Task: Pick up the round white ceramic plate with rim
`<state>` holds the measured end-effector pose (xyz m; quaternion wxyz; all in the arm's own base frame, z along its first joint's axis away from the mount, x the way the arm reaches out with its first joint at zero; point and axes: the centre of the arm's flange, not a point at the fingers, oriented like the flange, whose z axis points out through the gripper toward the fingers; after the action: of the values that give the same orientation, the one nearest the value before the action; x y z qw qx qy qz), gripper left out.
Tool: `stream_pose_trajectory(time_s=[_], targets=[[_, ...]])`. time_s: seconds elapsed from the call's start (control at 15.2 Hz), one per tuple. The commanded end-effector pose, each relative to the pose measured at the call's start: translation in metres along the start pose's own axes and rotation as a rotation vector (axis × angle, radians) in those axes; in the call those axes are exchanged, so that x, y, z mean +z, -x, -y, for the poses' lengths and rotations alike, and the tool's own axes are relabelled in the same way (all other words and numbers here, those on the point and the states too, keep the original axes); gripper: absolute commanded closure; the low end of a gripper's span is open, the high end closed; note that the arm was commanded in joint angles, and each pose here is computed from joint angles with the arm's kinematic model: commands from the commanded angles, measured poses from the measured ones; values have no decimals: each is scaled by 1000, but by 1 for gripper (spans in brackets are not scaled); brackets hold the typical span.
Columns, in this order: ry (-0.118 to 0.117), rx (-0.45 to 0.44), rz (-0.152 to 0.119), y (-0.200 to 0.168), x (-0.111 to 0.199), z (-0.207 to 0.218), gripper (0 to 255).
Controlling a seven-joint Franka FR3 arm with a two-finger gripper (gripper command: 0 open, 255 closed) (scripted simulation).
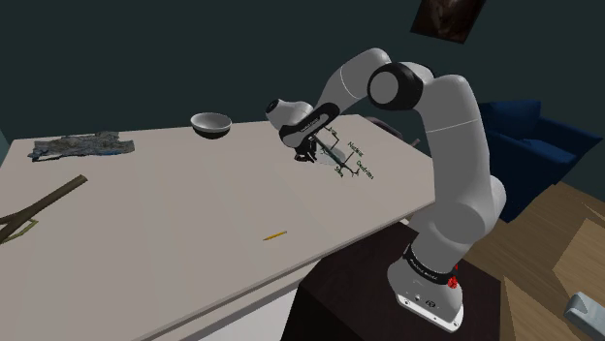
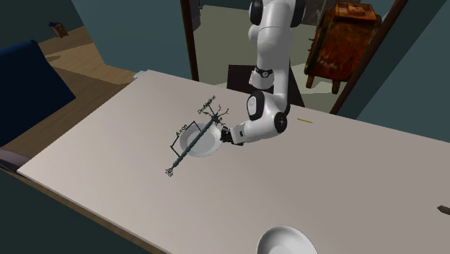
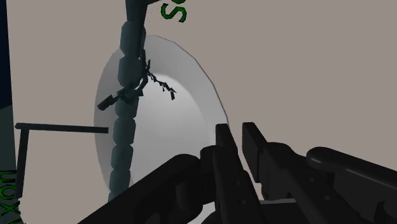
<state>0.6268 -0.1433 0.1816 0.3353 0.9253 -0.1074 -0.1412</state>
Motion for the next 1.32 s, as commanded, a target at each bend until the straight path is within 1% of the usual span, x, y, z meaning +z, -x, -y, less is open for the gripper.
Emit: stream_pose_trajectory(time_s=[0.0,0.26,1.25], targets=[[0,0,0,0,0,0,255],[0,0,0,0,0,1,255],[0,0,0,15,-58,-51,255]])
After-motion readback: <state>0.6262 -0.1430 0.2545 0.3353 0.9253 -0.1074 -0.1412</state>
